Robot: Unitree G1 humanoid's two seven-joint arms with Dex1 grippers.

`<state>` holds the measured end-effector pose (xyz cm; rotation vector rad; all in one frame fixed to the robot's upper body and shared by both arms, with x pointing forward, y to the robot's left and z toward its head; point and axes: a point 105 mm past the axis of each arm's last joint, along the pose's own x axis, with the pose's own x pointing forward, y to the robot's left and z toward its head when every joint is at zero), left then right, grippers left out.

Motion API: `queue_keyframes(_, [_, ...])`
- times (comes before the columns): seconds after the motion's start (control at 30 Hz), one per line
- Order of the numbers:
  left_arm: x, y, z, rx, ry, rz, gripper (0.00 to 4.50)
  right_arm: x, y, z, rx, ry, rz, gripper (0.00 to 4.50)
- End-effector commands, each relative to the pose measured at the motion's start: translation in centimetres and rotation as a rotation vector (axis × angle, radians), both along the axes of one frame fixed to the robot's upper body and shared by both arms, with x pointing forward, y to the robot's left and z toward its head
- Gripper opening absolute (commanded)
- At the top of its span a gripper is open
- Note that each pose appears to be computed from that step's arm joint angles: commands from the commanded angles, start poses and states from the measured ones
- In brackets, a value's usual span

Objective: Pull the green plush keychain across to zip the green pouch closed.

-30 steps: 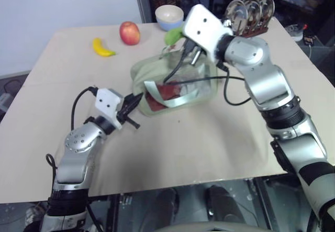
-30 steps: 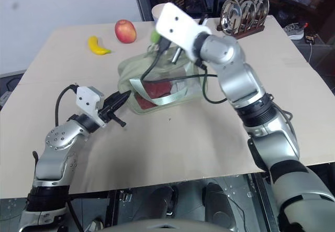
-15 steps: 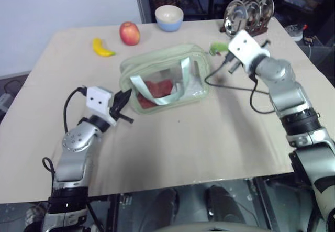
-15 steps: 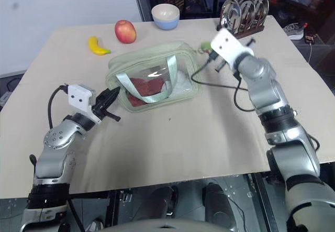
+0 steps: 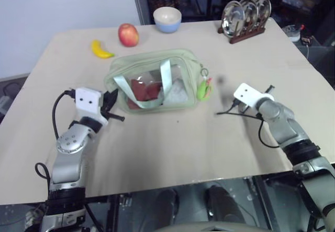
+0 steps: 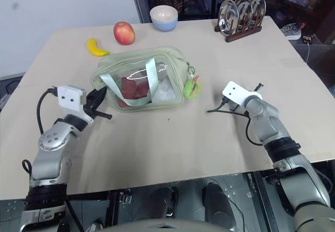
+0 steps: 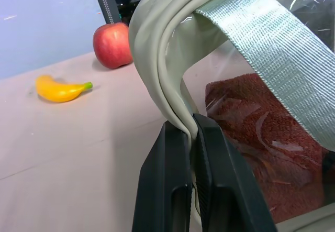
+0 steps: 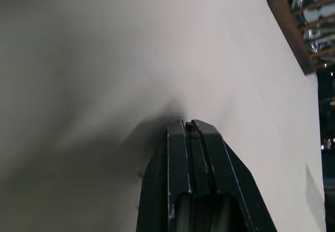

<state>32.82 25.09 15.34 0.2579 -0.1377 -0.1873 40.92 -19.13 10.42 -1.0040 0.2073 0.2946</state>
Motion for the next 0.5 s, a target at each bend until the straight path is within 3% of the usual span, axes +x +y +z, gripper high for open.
queue_keyframes(0.03, [-0.4, 0.7, 0.5, 0.027, -0.015, 0.029, 0.0, -0.3, 1.2, 1.7, 0.132, -0.034, 0.041, 0.05])
queue_keyframes(0.13, [-0.6, 0.5, 1.1, 0.034, -0.046, 0.038, 0.0, -0.9, 1.1, 4.2, 0.263, -0.044, 0.05, 0.05])
queue_keyframes(0.17, [-0.6, 0.3, 1.3, 0.036, -0.058, 0.04, 0.0, -1.0, 1.1, 5.0, 0.327, -0.046, 0.046, 0.28])
queue_keyframes(0.27, [-0.8, -0.8, 1.6, 0.054, -0.086, 0.018, 0.0, -1.8, 2.0, 6.9, 0.406, -0.044, 0.115, 1.16])
queue_keyframes(0.37, [-0.9, -2.6, 1.1, 0.059, -0.074, -0.047, 0.0, -2.8, 4.1, 8.7, 0.5, -0.04, 0.225, 2.47])
queue_keyframes(0.5, [-1.1, -3.6, 0.7, 0.008, -0.048, -0.104, 0.0, -3.3, 5.7, 9.2, 0.558, -0.005, 0.295, 2.47])
